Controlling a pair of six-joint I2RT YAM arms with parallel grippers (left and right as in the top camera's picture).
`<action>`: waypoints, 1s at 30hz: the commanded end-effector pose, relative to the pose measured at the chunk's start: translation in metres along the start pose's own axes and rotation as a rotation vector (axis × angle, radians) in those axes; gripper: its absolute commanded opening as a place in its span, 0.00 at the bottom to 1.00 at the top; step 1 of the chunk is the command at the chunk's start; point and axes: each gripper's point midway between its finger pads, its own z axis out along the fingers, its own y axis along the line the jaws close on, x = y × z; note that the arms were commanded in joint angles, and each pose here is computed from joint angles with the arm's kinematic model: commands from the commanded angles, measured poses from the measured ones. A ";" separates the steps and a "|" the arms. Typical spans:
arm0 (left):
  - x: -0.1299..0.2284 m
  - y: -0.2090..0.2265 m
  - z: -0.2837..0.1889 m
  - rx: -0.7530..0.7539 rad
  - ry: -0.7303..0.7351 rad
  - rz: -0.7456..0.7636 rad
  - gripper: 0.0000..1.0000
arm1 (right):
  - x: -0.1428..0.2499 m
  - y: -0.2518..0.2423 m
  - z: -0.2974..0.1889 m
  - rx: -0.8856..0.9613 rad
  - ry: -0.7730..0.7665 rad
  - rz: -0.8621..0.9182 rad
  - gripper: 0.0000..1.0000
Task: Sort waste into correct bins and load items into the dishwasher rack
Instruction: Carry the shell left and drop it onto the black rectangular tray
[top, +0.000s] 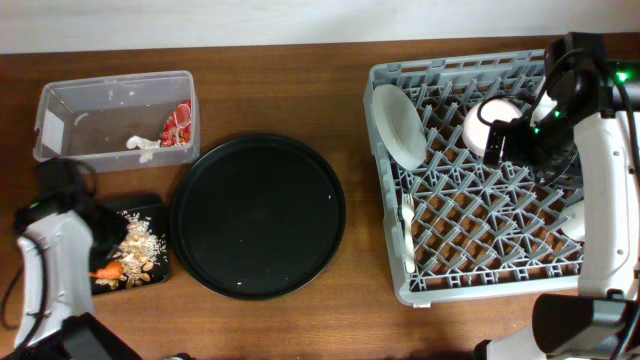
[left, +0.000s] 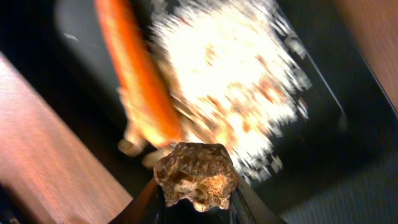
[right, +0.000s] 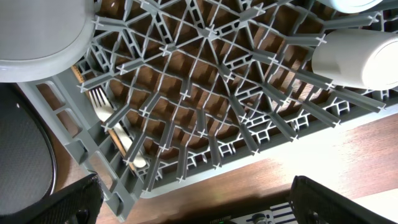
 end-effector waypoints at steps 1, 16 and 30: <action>-0.028 0.022 0.002 -0.006 -0.049 -0.090 0.31 | 0.002 -0.001 -0.003 -0.006 -0.006 0.010 0.99; -0.034 0.048 0.058 -0.086 0.056 -0.178 0.45 | 0.002 -0.001 -0.003 -0.006 -0.006 0.010 0.99; -0.030 0.014 0.025 0.096 0.079 -0.139 0.62 | 0.002 -0.001 -0.003 -0.006 -0.007 0.008 0.99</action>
